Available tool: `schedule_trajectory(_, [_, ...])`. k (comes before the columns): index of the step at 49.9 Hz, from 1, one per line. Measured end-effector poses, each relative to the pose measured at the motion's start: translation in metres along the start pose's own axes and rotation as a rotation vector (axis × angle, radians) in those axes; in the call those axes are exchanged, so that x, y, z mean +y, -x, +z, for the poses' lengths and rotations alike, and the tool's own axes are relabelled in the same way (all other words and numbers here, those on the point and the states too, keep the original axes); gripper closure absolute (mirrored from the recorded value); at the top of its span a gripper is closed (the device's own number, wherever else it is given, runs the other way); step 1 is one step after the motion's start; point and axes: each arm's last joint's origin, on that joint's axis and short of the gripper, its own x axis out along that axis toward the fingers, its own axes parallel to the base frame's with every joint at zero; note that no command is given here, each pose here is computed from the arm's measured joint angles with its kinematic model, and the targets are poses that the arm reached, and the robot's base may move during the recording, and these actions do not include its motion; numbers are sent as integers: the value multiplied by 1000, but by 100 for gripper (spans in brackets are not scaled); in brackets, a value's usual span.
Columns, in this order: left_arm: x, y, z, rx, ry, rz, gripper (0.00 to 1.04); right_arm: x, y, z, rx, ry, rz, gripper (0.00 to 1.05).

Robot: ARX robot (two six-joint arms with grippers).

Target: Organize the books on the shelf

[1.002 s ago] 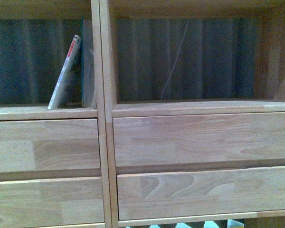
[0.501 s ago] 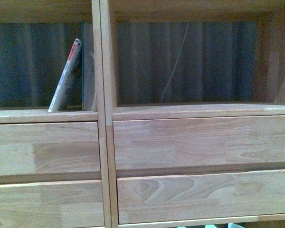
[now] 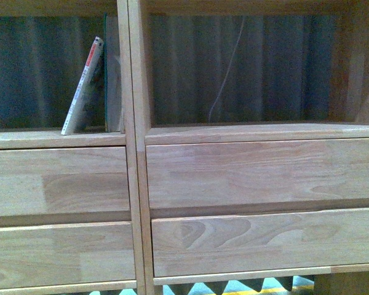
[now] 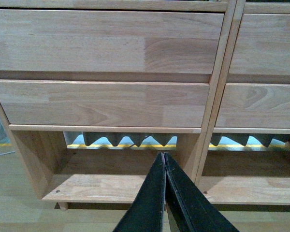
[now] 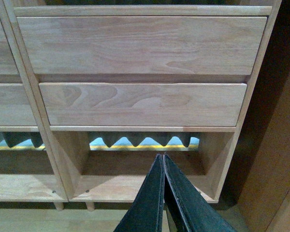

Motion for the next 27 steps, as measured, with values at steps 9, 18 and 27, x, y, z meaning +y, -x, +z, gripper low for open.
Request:
schedule_trajectory(9, [0, 0, 0, 0, 0, 0, 94, 0, 0, 0, 0, 0, 0, 94])
schedule_trajectory(18, [0, 0, 0, 0, 0, 0, 61, 0, 0, 0, 0, 0, 0, 63])
schedule_trajectory(27, [0, 0, 0, 0, 0, 0, 29, 0, 0, 0, 0, 0, 0, 32])
